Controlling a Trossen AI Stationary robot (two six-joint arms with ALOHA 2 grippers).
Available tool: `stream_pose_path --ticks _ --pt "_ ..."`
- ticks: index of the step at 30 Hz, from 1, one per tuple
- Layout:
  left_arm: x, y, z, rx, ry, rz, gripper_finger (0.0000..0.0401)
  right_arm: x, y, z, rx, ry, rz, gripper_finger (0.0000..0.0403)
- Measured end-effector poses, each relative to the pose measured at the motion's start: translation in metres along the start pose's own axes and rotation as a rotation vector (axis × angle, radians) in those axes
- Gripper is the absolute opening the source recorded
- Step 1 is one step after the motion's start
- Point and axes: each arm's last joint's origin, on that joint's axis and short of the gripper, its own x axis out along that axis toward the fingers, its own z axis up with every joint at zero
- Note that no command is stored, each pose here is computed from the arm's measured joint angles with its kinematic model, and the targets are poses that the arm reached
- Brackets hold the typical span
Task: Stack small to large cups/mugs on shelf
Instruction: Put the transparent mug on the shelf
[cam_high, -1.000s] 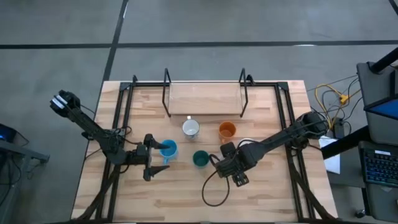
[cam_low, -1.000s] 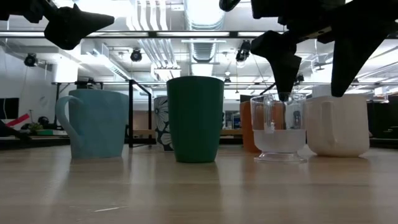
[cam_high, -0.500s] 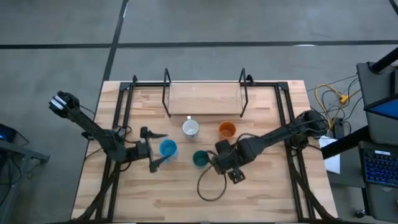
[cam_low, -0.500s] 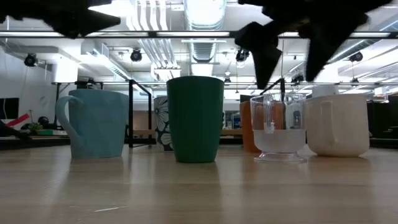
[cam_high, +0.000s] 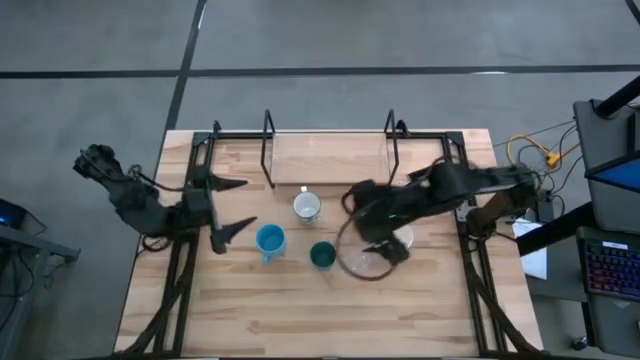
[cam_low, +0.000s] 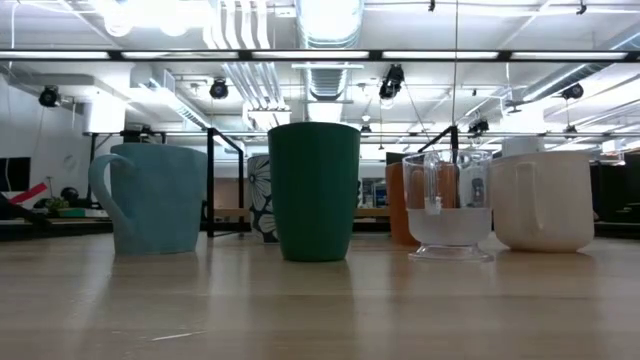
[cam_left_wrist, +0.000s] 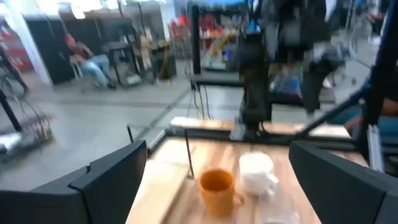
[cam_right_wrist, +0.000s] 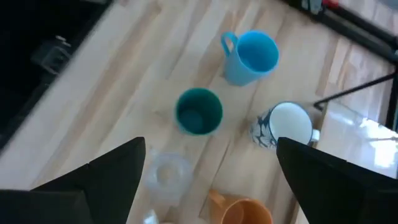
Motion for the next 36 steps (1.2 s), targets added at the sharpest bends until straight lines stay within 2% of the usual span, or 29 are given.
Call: stream_pose_path --ticks 5,10,13,16,23,27,31,36 --pt "-0.007 0.009 0.020 0.051 0.130 0.017 0.0379 -0.044 -0.006 -0.012 0.052 0.000 -0.043 0.0356" --pt "-0.014 0.018 0.045 0.095 0.113 0.062 0.0379 -0.084 -0.008 -0.018 0.069 -0.087 -0.154 0.0356" --pt "-0.015 0.019 0.046 0.134 0.118 0.070 0.0379 -0.101 -0.011 -0.023 0.121 -0.130 -0.211 0.0356" --pt "-0.014 0.020 0.039 0.155 0.146 0.084 0.0379 -0.108 -0.011 -0.028 0.158 -0.138 -0.212 0.0356" --pt "-0.013 0.026 0.023 0.115 0.231 0.137 0.0379 -0.110 -0.012 -0.032 0.201 -0.141 -0.217 0.0354" --pt "-0.006 0.022 0.013 0.085 0.306 0.113 0.0379 -0.100 -0.013 -0.029 0.262 -0.122 -0.200 0.0350" --pt "-0.001 0.015 0.007 0.008 0.363 0.074 0.0379 -0.099 -0.013 -0.028 0.297 -0.122 -0.202 0.0350" --pt "0.006 0.007 -0.008 0.032 0.422 0.084 0.0379 -0.102 -0.014 -0.028 0.298 -0.141 -0.216 0.0350"
